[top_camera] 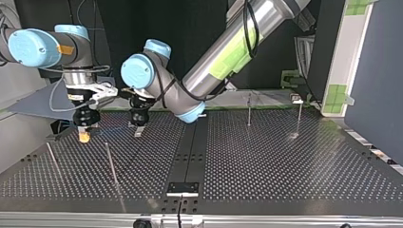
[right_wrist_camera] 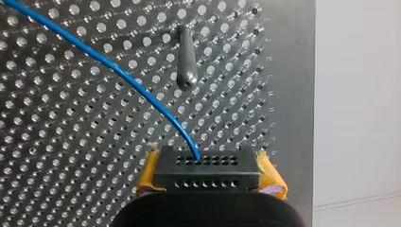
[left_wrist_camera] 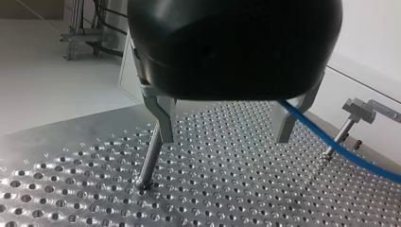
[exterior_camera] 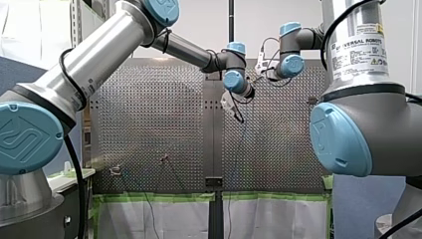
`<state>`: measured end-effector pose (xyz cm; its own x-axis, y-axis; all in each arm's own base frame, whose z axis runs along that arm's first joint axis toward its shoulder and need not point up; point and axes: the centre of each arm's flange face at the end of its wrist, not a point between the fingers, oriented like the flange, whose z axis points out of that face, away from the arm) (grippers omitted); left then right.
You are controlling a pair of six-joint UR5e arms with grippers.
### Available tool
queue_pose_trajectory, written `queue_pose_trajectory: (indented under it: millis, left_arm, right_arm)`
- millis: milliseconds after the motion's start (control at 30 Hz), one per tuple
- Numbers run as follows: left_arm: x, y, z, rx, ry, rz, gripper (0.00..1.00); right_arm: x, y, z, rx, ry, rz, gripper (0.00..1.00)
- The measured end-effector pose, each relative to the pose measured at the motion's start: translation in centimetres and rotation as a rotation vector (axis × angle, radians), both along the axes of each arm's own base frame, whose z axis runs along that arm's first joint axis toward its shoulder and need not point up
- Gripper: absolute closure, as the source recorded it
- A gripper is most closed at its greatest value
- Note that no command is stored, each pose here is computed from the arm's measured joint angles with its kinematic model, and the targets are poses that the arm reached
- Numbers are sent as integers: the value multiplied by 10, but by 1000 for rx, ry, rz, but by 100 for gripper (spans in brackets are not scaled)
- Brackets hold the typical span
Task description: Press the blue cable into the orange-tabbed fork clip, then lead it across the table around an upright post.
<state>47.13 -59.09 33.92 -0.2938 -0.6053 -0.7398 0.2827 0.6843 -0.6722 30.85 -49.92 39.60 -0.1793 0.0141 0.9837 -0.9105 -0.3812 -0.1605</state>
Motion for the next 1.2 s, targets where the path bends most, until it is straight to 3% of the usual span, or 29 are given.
queue_pose_trajectory:
  millis: [33, 100, 133, 167, 200, 233, 267, 400, 567, 767, 1000, 1200]
  left_arm:
    - [0, 1, 0, 3, 0, 3, 10]
    - [0, 2, 0, 13, -1, 13, 50]
    - [1, 3, 0, 21, -2, 20, 50]
    - [1, 4, 0, 29, -3, 27, 65]
    - [1, 5, -1, 40, -5, 37, 88]
    - [1, 6, -1, 49, -7, 45, 88]
    - [1, 7, -1, 58, -9, 53, 100]
    - [2, 10, 0, 99, -25, 86, 100]
    - [1, 12, 8, 139, -50, 93, 100]
    - [-5, 20, 45, 163, -111, 103, 100]
    - [-4, 35, 99, 110, -207, 114, 100]
    - [5, 39, 113, 76, -253, 83, 100]
  right_arm:
    - [0, 0, 0, 0, 0, 1, 100]
    - [1, 0, 0, 0, 0, 1, 100]
    - [1, 1, 0, 0, 0, 2, 100]
    - [1, 1, 0, 0, 0, 2, 100]
    - [1, 1, 0, 0, 0, 3, 100]
    - [2, 1, 0, 0, 0, 4, 100]
    - [2, 1, 0, 0, 0, 4, 100]
    - [2, 1, 0, 0, 0, 4, 100]
    - [2, 1, 0, 0, 0, 4, 100]
    - [0, -1, 4, -9, -4, 1, 100]
    - [0, -10, 26, -39, -38, 6, 100]
    - [0, -20, 54, -72, -91, 13, 100]
